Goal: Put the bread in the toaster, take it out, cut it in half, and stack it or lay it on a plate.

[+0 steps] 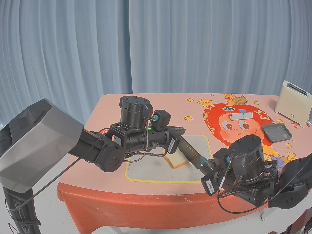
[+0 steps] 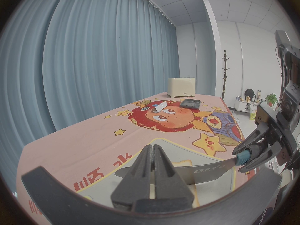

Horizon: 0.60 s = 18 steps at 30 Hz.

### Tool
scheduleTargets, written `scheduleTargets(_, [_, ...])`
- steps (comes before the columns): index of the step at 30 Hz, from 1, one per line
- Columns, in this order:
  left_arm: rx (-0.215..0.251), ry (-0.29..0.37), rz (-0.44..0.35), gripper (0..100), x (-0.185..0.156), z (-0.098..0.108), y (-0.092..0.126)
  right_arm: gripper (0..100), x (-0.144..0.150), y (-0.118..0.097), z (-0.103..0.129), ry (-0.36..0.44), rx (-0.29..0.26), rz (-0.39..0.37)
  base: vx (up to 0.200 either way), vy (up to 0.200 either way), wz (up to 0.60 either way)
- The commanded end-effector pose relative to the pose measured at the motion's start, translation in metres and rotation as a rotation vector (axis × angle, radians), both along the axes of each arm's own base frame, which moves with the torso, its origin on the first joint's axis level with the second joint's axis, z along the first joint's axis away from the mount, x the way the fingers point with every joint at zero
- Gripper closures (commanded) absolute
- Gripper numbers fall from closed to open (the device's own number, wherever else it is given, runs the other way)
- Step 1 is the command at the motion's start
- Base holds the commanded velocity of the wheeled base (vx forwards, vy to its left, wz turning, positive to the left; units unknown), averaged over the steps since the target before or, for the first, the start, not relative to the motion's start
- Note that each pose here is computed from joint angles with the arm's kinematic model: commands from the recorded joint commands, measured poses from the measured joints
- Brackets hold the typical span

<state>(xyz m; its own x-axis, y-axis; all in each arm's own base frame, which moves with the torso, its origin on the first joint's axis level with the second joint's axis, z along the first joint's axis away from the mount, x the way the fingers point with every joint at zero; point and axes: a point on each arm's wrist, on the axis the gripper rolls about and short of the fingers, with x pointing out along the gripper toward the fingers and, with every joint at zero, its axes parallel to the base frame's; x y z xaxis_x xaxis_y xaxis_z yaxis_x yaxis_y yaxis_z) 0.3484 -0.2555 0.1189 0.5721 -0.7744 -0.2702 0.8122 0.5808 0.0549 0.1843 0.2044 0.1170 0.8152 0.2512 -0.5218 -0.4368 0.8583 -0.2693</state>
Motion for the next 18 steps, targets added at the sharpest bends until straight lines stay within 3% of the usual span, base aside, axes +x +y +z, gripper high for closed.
scheduleTargets(1, [0.009, 0.012, 0.003, 100, -0.0003, -0.004, 0.0014, 100, 0.0004, 0.0001, 0.0007, -0.003, 0.004, -0.001, 0.0, 0.0, 0.0])
scheduleTargets(18, [0.015, 0.03, 0.008, 100, 0.0029, -0.0121, 0.0007, 100, 0.0026, 0.0001, 0.0034, -0.011, 0.014, -0.009, 0.0, 0.0, 0.0])
